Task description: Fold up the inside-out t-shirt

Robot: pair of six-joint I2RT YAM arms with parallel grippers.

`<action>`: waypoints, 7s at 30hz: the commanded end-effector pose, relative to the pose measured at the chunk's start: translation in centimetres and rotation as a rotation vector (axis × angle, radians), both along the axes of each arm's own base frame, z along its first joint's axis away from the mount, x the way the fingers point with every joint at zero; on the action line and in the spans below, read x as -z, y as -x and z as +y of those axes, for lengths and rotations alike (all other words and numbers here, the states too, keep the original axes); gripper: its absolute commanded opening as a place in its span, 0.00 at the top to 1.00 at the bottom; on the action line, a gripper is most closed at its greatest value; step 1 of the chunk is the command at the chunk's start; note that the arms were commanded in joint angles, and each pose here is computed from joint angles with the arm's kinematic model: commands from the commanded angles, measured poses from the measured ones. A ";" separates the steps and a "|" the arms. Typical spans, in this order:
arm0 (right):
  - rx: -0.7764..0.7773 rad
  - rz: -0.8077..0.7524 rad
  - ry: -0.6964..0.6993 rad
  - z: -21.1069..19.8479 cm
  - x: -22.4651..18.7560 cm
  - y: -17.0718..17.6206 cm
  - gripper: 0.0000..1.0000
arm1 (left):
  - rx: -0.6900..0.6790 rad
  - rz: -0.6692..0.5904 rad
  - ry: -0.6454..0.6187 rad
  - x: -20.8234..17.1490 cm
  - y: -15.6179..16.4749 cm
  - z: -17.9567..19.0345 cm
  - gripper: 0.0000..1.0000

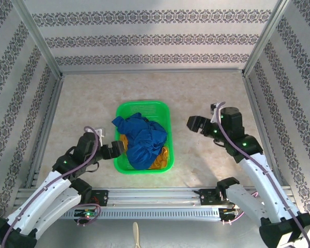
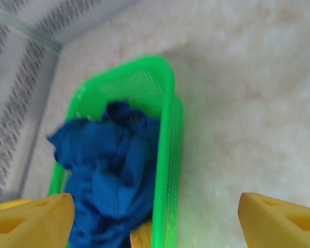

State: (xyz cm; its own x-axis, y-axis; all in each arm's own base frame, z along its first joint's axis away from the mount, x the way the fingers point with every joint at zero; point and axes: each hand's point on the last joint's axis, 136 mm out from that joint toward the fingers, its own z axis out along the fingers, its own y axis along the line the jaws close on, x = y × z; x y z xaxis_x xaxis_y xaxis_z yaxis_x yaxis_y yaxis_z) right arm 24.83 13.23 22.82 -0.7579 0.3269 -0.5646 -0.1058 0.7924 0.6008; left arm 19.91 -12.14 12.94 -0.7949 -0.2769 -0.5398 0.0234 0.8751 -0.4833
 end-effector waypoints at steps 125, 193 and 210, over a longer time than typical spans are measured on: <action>0.743 0.401 0.424 -24.4 8.0 -22.8 0.87 | 0.021 -0.021 0.276 -3.1 -7.9 -8.8 0.01; -0.300 -0.370 -0.469 8.4 -25.4 -2.7 1.00 | -0.050 -0.331 0.299 -6.0 -9.0 -11.0 0.01; -0.227 -0.325 -0.496 6.8 -22.9 -6.2 1.00 | 0.032 -0.454 0.495 -11.1 -14.5 -14.8 1.00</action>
